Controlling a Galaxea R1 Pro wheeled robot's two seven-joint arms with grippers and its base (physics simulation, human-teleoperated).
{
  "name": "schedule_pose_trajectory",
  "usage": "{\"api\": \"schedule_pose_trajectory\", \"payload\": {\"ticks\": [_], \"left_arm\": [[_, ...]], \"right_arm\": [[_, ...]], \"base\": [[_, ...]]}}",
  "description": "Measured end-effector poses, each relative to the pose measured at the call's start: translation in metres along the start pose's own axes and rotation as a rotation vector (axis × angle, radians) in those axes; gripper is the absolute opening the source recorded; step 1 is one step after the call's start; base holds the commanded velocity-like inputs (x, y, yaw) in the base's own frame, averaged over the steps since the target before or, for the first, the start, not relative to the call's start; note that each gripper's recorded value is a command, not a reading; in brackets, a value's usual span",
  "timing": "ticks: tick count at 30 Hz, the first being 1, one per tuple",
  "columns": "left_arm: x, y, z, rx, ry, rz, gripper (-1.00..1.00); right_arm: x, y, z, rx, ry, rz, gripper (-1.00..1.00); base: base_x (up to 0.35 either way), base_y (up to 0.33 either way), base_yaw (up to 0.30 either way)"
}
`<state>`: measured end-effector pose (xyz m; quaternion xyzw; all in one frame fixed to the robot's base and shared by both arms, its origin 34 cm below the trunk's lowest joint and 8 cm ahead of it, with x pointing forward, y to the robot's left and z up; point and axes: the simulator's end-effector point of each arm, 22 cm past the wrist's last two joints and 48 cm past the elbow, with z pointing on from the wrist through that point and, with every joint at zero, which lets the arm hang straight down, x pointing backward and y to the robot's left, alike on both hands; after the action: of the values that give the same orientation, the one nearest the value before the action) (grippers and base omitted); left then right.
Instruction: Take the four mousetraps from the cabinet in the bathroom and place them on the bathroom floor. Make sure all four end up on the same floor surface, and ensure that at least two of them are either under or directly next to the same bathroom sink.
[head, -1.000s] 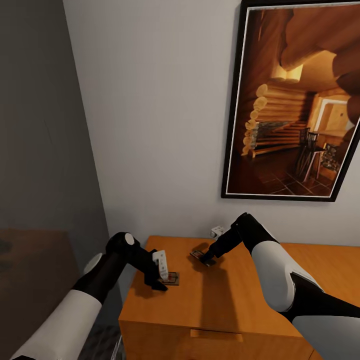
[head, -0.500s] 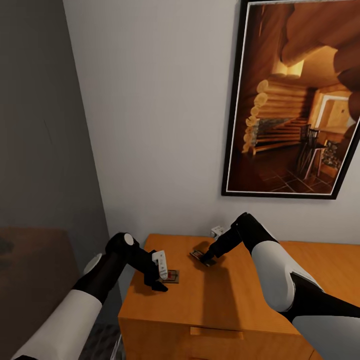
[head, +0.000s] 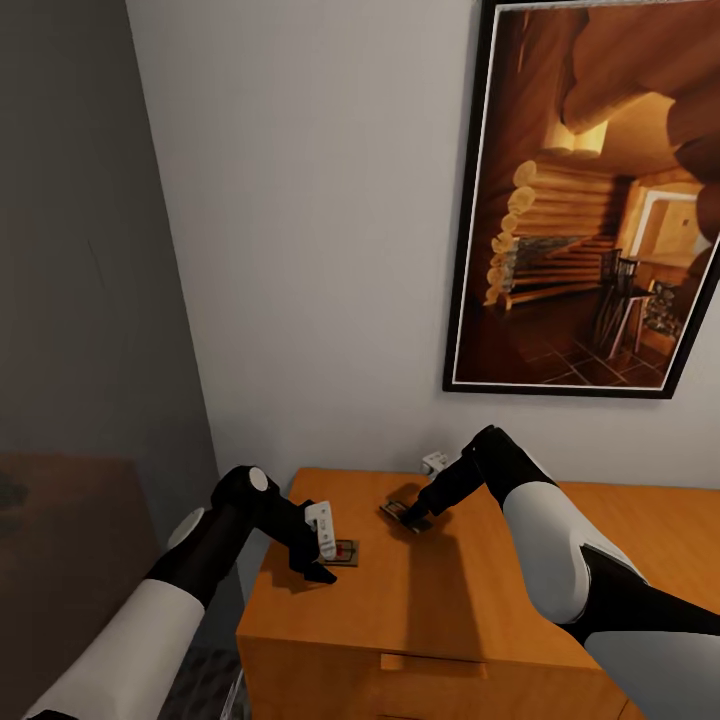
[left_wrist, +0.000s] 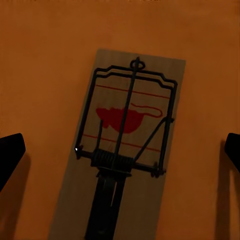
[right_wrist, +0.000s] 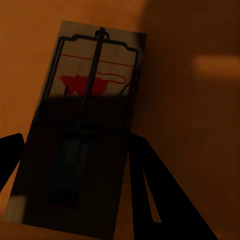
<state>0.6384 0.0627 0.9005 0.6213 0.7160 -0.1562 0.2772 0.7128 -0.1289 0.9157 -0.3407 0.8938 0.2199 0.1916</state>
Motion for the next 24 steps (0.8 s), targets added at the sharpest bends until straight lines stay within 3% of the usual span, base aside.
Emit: {"api": "schedule_pose_trajectory", "payload": {"ticks": [6,24], "left_arm": [[-0.0017,0.0018,0.0003,-0.012,-0.009,0.021,1.00],[-0.0027,0.0018,0.0008,-0.014,-0.008,0.026,1.00]], "right_arm": [[0.0022,-0.0012,0.0038,0.000,0.000,0.000,-1.00],[0.0018,-0.0013,0.0036,0.000,-0.001,0.000,-1.00]], "base": [[0.000,0.000,0.000],[0.000,0.000,0.000]]}}
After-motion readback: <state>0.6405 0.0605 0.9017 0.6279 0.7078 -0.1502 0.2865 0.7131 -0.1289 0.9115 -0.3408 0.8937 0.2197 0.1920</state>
